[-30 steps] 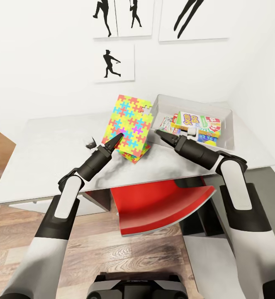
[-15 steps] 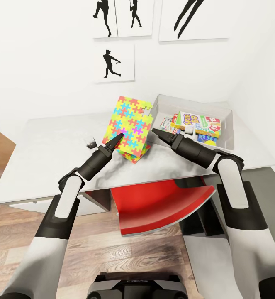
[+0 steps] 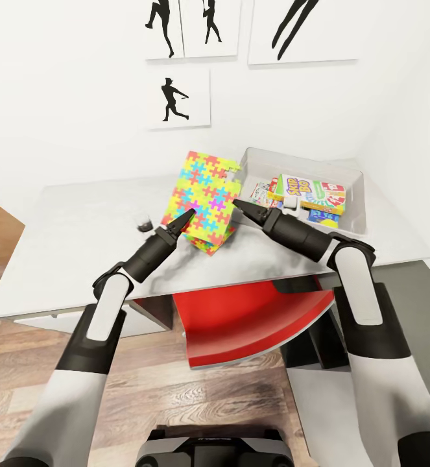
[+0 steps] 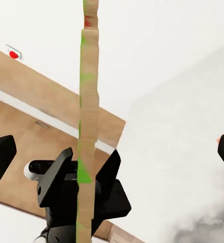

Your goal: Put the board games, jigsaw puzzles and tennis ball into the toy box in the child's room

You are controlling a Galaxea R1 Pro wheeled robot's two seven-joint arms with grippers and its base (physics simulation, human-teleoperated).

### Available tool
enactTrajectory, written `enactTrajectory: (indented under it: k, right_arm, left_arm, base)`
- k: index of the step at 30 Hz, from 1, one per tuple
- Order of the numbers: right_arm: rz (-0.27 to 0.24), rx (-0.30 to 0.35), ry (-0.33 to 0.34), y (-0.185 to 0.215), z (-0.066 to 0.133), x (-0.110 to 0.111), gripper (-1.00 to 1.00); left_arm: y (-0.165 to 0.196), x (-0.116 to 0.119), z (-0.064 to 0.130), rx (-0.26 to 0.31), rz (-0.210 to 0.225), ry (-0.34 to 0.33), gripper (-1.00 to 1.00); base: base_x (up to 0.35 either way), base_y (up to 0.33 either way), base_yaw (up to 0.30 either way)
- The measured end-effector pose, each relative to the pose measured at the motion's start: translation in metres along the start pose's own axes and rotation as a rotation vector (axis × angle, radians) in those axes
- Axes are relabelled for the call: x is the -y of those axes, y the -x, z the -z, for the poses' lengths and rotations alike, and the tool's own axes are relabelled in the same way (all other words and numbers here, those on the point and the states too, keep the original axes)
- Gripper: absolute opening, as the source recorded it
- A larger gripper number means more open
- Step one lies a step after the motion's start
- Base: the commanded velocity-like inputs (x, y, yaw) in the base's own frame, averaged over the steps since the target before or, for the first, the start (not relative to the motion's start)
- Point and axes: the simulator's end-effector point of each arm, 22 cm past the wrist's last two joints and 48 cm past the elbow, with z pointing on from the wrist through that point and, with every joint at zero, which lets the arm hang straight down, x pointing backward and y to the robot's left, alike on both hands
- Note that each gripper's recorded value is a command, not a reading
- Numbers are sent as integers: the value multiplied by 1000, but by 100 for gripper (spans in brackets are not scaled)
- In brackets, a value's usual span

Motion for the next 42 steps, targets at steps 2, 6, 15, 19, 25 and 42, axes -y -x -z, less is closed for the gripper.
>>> enactTrajectory:
  k: [2,6,15,19,25,42]
  right_arm:
    - [-4,1,-9,-2,-3,1,100]
    - [2,-4,-27,-5,-7,3,100]
    - [19,-17,-51,-11,-11,6,100]
    - [21,-20,-54,-12,-12,6,100]
    - [23,-24,-55,-14,-13,6,100]
    - [20,-35,-56,-20,-14,6,100]
  left_arm:
    - [-4,1,-2,-10,-1,-3,-100]
    - [-9,3,-4,-22,-2,-7,-100]
    - [-13,5,-5,-32,-3,-10,-100]
    - [-14,5,-6,-33,-2,-10,-100]
    - [-14,5,-6,-33,-2,-11,-100]
    - [-14,5,-6,-34,-4,-10,-100]
  base:
    - [0,0,0]
    - [0,0,0]
    - [0,0,0]
    - [0,0,0]
    - [0,0,0]
    - [0,0,0]
